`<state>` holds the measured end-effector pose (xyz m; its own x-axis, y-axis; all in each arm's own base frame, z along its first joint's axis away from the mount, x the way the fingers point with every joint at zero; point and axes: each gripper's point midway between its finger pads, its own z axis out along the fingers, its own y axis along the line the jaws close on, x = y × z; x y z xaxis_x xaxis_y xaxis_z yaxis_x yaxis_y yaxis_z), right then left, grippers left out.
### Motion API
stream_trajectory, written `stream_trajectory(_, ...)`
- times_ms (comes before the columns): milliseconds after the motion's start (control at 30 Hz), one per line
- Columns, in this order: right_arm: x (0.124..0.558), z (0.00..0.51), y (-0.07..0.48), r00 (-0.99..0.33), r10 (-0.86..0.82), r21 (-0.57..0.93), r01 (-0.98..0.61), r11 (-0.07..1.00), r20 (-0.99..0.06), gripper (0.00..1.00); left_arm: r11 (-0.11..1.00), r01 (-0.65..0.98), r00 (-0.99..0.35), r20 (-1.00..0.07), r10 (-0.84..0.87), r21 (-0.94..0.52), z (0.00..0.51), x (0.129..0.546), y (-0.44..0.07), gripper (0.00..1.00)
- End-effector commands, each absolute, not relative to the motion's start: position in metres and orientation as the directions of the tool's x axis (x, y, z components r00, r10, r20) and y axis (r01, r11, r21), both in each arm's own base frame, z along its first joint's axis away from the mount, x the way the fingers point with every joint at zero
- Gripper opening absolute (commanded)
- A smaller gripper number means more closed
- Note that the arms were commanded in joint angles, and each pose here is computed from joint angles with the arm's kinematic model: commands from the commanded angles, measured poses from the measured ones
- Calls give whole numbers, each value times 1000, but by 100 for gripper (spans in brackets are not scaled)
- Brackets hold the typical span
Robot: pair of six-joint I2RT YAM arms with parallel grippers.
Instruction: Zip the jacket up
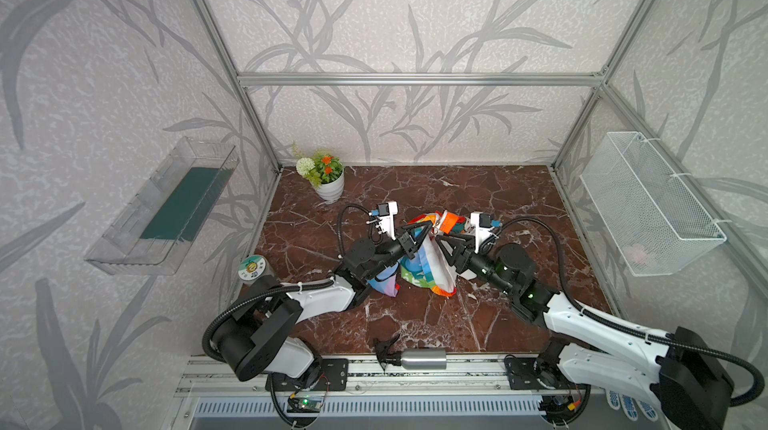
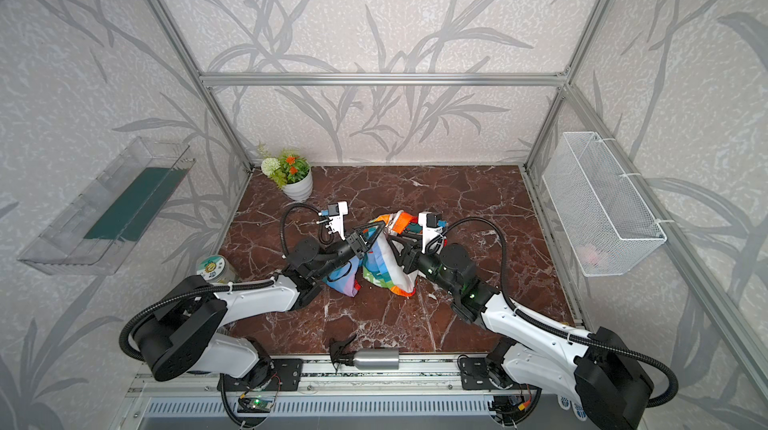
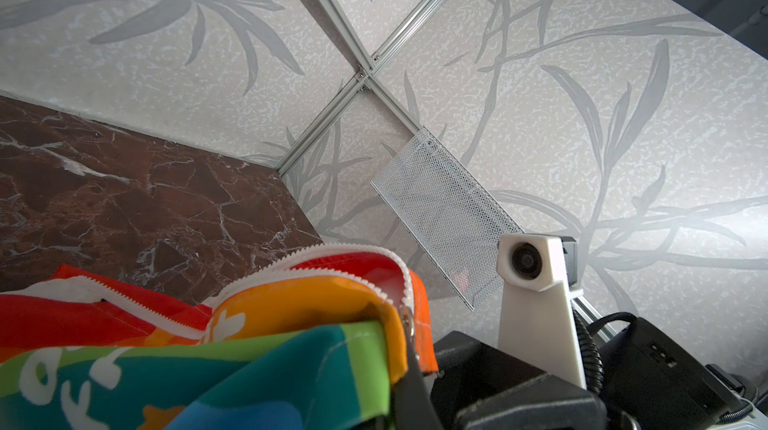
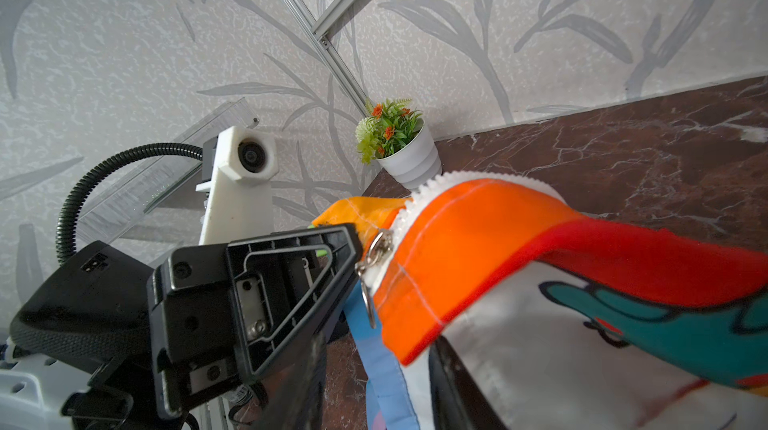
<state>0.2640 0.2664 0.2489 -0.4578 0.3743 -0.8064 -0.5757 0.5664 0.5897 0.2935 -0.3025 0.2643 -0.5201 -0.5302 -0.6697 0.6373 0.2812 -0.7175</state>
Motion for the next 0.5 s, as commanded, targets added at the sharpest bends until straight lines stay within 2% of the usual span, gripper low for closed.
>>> stream_trajectory(0, 269, 278, 271, -408, 424, 586, -619, 523, -808, 39, 243, 671, -497, -668, -554, -701, 282, 286, -300, 0)
stream_trajectory(467, 276, 289, 278, -419, 468, 619, -633, 465, -779, 35, 245, 674, -493, -672, -553, -697, 284, 285, -298, 0)
